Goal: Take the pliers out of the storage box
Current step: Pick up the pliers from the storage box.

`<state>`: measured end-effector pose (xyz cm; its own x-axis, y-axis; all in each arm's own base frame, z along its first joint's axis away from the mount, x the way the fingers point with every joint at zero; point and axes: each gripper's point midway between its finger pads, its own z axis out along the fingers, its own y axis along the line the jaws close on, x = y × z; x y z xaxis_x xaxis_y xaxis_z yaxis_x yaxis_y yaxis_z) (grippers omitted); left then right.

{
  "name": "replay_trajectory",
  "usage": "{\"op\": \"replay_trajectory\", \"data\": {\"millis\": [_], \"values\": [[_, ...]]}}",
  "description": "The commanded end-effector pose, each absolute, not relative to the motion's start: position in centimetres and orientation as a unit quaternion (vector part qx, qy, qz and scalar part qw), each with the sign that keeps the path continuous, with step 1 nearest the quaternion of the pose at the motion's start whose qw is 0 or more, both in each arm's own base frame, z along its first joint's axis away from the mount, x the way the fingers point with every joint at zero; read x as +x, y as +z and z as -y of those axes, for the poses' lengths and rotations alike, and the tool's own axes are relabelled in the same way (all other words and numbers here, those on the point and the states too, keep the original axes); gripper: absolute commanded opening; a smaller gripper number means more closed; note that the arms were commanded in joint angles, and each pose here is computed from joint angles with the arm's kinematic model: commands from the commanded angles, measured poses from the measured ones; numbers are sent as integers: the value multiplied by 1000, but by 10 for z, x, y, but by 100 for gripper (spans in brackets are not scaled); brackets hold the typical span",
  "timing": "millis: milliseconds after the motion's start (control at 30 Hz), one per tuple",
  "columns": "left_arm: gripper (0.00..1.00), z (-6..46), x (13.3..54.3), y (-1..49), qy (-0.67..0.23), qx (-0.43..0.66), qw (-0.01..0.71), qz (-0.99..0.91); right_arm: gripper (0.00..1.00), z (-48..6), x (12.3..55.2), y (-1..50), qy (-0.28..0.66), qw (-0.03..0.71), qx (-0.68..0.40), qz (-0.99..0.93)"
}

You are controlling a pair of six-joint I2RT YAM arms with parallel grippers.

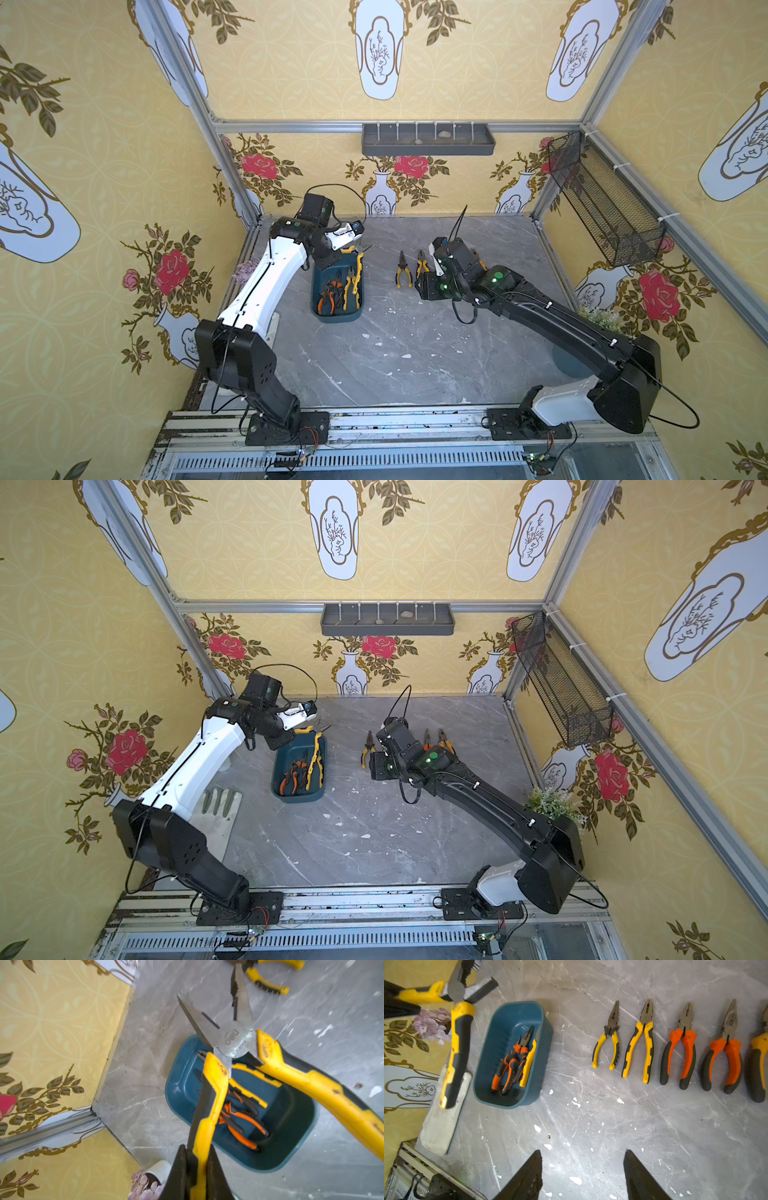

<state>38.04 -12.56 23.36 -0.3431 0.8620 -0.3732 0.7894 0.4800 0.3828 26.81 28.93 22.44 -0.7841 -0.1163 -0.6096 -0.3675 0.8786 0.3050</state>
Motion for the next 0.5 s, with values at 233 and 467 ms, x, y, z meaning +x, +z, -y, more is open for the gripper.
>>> {"op": "replay_trajectory", "data": {"millis": [233,467], "values": [[0,176,334,242,34,372,428,-823,70,-296,297,249,221,244,-61,-942],[0,183,332,224,95,292,462,-832,72,-322,297,250,205,166,34,-964]]}}
